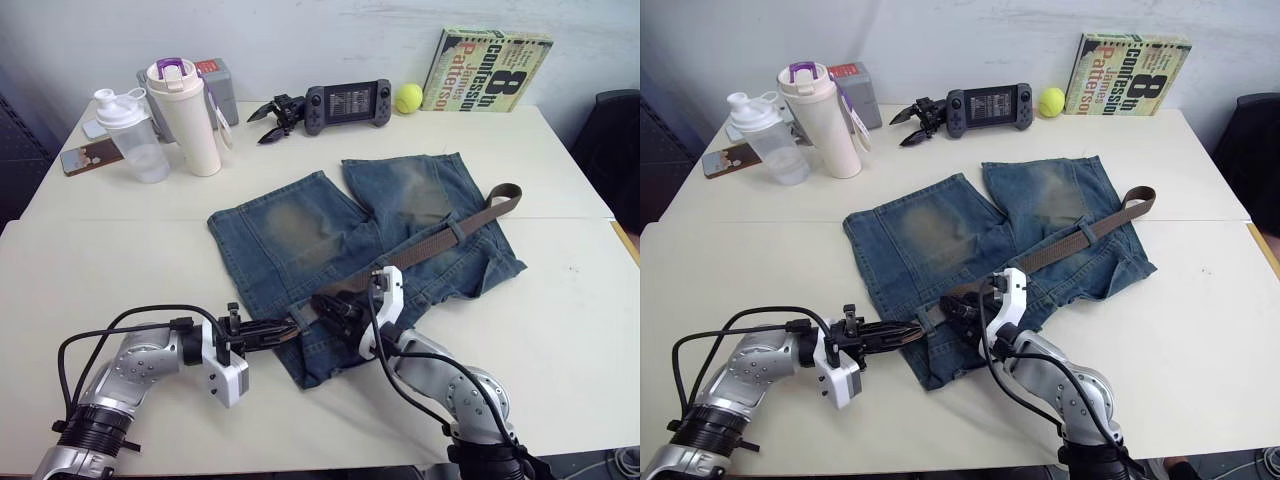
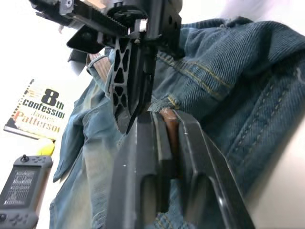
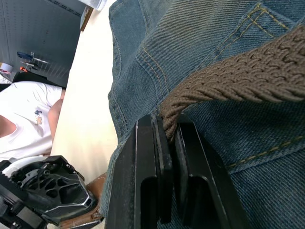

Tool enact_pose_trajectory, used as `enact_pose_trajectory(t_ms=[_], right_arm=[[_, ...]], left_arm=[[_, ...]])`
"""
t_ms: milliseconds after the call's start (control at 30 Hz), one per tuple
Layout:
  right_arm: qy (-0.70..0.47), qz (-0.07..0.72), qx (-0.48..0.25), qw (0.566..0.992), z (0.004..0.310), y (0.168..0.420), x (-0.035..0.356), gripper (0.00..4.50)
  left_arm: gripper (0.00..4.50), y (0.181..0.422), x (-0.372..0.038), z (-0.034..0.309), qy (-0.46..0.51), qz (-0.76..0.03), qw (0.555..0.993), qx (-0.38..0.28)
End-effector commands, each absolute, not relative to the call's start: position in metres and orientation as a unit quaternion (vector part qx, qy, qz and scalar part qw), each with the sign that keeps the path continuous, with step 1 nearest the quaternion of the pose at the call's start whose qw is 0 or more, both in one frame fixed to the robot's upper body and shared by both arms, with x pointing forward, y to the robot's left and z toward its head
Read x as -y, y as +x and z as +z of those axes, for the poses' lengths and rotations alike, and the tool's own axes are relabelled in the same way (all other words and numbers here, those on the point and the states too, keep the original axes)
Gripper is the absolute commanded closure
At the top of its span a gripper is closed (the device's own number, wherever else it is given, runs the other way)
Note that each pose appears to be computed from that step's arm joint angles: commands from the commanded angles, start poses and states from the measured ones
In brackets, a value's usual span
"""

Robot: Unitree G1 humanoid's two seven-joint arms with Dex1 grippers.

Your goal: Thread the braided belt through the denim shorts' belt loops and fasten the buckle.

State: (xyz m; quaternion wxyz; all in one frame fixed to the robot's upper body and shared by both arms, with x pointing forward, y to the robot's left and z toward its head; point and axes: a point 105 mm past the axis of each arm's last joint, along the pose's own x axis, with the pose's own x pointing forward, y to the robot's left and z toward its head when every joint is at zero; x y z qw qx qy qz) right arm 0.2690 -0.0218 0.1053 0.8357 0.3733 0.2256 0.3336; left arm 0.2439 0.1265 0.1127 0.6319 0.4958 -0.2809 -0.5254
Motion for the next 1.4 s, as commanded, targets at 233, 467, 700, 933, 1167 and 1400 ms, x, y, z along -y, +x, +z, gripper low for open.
enact_pose_trajectory(t_ms=[233, 467, 700, 933, 1167, 1400], right_arm=[[0.406, 0.301, -0.262, 0.822, 0.09, 0.268, 0.03, 3.67], [0.434, 0.3, -0.229, 0.818, 0.118, 0.26, 0.06, 0.59], [0.249, 0.383, -0.216, 0.863, 0.145, 0.229, 0.079, 0.59], [0.035, 0.337, -0.209, 0.917, 0.13, 0.243, 0.103, 3.22], [-0.035, 0.319, -0.228, 0.919, 0.104, 0.247, 0.106, 4.48], [-0.059, 0.311, -0.277, 0.907, 0.066, 0.242, 0.101, 4.48]], left_arm=[[4.5, 0.238, -0.13, 0.113, 0.504, -0.526, 0.62, 0.289], [4.5, 0.24, -0.138, 0.109, 0.514, -0.53, 0.614, 0.279], [4.5, 0.239, -0.139, 0.107, 0.511, -0.534, 0.613, 0.28], [4.5, 0.239, -0.139, 0.107, 0.508, -0.537, 0.613, 0.279], [4.5, 0.236, -0.143, 0.107, 0.509, -0.542, 0.61, 0.275], [4.5, 0.223, -0.212, 0.094, 0.536, -0.566, 0.599, 0.181]])
